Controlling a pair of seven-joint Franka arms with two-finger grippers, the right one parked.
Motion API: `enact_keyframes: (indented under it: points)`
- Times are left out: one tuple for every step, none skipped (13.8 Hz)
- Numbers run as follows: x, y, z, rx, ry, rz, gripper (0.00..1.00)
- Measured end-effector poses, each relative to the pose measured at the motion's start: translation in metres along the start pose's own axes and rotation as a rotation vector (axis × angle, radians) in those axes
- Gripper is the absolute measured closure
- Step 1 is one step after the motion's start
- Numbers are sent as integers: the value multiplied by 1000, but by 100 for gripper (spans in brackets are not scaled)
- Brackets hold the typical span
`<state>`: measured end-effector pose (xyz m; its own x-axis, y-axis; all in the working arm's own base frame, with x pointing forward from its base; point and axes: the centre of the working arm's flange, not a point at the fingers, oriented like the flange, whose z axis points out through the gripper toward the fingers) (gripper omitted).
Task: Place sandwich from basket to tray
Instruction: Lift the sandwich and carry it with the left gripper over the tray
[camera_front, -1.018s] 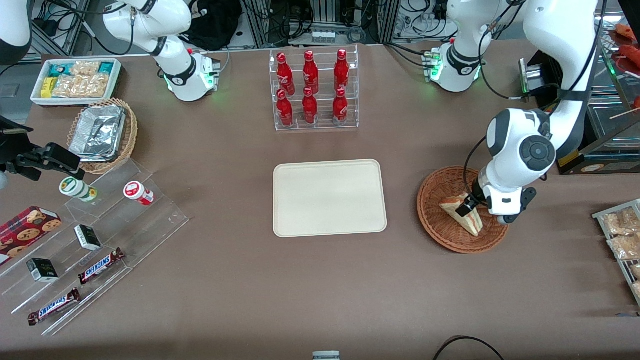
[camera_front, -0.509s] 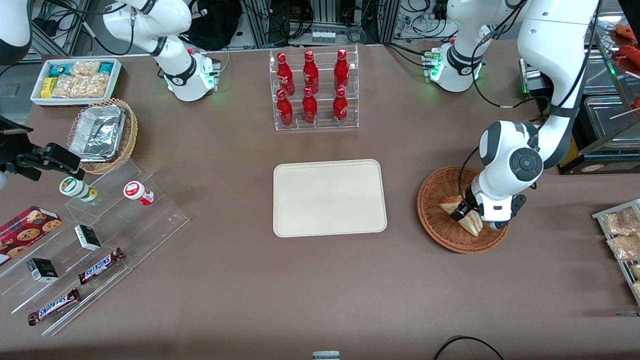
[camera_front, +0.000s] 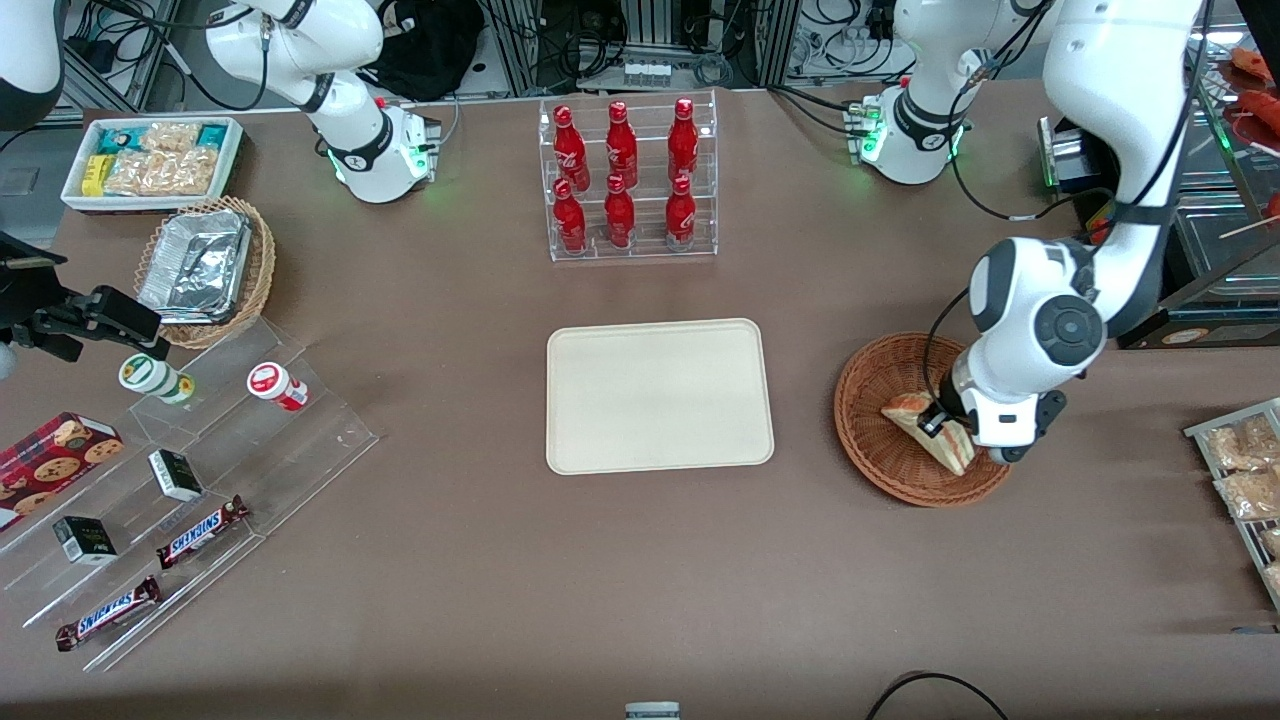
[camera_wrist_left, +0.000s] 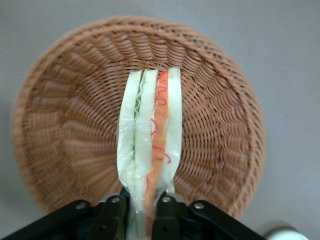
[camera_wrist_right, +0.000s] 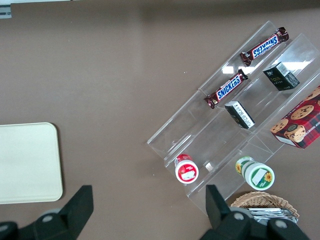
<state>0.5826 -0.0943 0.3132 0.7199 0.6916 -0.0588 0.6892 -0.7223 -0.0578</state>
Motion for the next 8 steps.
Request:
enact_keyframes:
  points:
    - [-6, 6, -30, 18, -7, 13, 82]
    - [-17, 15, -59, 30, -9, 37, 82]
    - [-35, 27, -85, 35, -5, 70, 82]
    - [-56, 41, -103, 33, 2, 105, 82]
    - [-80, 57, -113, 28, 10, 141, 82]
    - [-105, 72, -114, 27, 14, 183, 84]
    - [-130, 86, -110, 32, 14, 229, 85]
    - [-152, 100, -103, 40, 11, 270, 85]
